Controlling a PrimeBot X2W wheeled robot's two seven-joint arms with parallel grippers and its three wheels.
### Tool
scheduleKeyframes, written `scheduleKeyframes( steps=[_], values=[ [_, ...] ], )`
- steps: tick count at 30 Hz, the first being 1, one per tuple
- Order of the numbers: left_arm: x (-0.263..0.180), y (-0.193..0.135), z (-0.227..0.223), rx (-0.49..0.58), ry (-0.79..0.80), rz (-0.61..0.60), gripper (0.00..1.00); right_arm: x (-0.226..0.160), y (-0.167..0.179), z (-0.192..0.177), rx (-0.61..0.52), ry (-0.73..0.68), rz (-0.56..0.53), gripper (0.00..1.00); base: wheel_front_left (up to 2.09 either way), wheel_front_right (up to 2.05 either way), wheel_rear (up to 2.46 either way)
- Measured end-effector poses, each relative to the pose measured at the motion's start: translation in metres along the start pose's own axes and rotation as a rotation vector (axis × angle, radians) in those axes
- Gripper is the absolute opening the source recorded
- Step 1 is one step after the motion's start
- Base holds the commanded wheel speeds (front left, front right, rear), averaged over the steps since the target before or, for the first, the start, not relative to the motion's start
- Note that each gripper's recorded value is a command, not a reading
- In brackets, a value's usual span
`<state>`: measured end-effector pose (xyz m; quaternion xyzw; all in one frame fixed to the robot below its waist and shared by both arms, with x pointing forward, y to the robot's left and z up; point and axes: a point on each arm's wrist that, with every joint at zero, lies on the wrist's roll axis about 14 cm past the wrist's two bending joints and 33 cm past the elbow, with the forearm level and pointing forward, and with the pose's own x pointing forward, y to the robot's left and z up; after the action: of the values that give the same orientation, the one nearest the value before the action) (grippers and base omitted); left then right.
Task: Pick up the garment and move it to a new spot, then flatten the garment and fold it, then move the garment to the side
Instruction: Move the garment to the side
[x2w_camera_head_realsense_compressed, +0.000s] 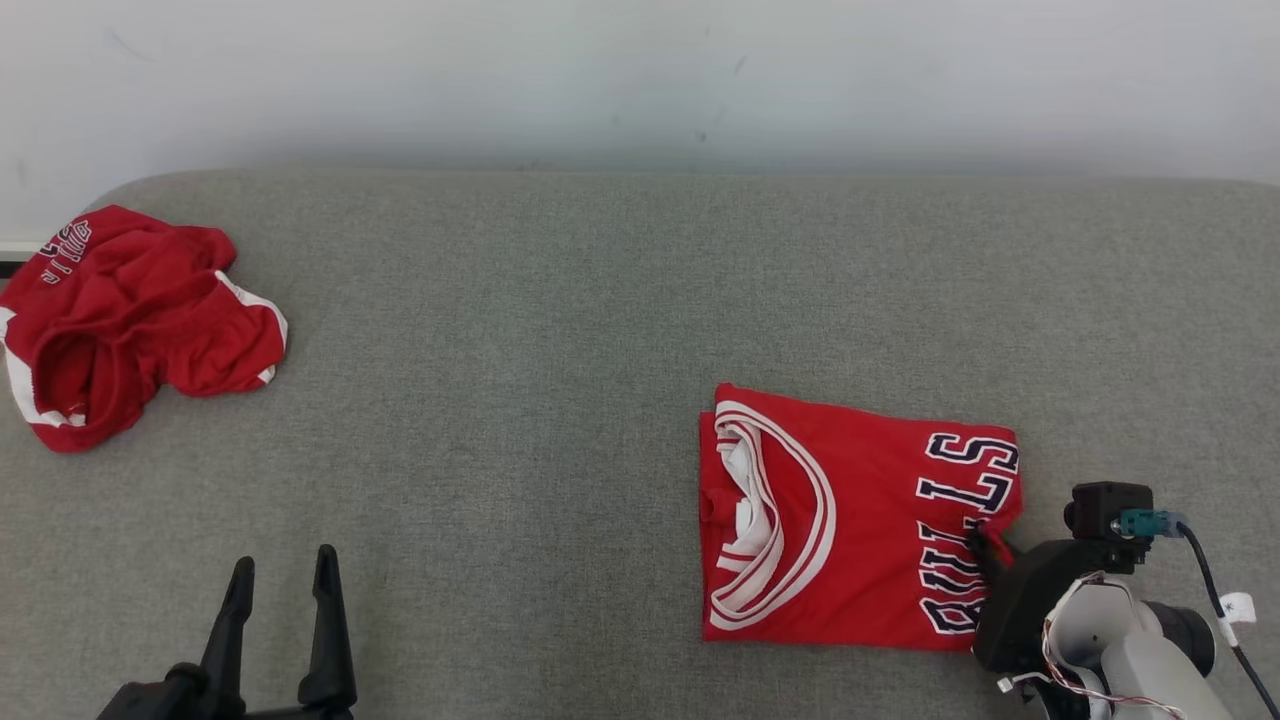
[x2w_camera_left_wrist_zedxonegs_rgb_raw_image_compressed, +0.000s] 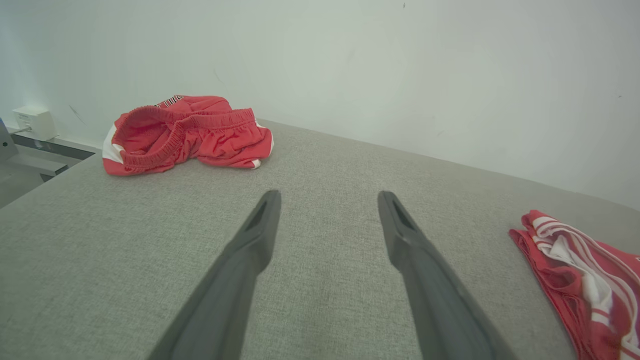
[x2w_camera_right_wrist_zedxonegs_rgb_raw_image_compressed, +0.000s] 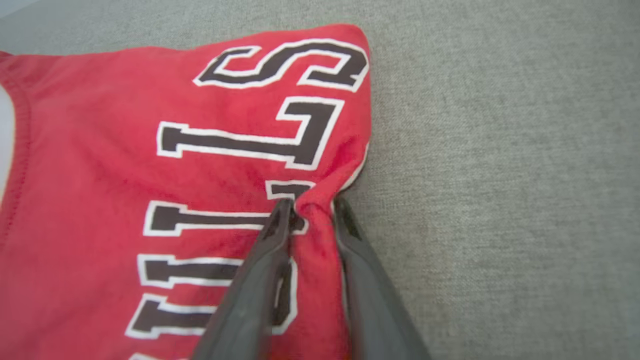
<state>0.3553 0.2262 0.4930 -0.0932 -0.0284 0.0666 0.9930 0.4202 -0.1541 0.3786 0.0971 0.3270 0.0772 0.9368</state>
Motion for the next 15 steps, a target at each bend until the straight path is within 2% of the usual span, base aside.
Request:
scheduleKeyframes(
  steps=[7,11,15],
  values=[
    [0.01,-0.009,0.002,-0.003,-0.01,-0.026,1.0,-0.001,-0.006,0.007,-0.087,0.02,-0.001,0.0,0.0,0.0,0.0],
    [0.017,-0.015,0.0,-0.003,-0.008,-0.041,1.0,0.0,-0.012,0.021,-0.191,0.03,-0.003,0.0,0.0,0.0,0.0],
    [0.033,-0.023,0.005,0.005,-0.033,-0.066,1.0,0.004,-0.01,0.049,-0.312,0.011,0.007,0.0,0.0,0.0,0.0]
  ],
)
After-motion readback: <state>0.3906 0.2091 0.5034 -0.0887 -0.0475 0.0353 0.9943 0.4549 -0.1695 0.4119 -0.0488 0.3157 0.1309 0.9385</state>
